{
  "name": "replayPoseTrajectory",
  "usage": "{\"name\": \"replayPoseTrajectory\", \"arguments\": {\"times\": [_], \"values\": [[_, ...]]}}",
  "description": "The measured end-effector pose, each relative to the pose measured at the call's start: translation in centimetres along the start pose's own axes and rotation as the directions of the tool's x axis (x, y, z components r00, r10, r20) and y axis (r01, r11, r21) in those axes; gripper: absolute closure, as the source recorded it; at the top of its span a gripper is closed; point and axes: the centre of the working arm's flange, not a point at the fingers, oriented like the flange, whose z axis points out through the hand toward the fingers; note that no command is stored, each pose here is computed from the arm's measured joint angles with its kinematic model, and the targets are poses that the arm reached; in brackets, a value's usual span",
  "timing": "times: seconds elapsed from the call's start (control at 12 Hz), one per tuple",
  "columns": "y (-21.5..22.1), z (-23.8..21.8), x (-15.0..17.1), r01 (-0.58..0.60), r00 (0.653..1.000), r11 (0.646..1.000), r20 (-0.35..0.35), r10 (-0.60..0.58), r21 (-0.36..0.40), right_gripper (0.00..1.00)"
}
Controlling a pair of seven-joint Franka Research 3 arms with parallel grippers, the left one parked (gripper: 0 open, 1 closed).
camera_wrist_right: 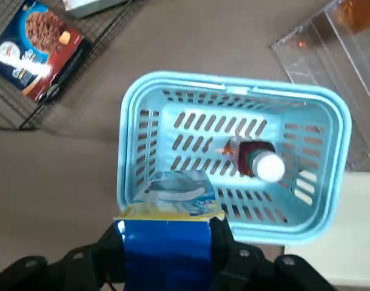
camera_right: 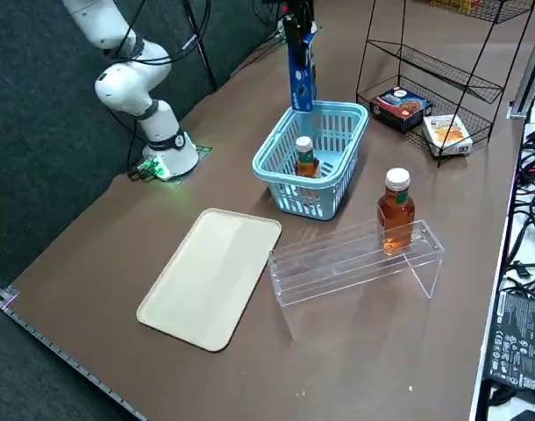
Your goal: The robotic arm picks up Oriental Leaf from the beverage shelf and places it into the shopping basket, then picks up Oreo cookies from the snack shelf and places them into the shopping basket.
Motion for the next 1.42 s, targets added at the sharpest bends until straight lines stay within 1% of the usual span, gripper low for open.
{"name": "replayPoseTrajectory", "arguments": {"times": [0.08,0.17,0.42,0.67,1.25,1.42], "values": [[0.1,0.8,0.4,-0.003,1.000,1.000,-0.014,0.003,-0.001,0.42],[0.3,3.0,1.1,-0.020,0.999,1.000,-0.039,0.021,0.003,0.42],[-0.1,6.2,1.8,-0.050,0.998,0.999,-0.035,0.050,0.003,0.42],[-0.4,9.8,2.5,-0.068,0.997,0.998,-0.047,0.067,-0.004,0.42],[-0.2,18.2,2.2,-0.081,0.995,0.997,-0.051,0.081,-0.005,0.42],[-0.1,20.1,2.1,-0.091,0.995,0.996,-0.038,0.090,-0.005,0.42]]}}
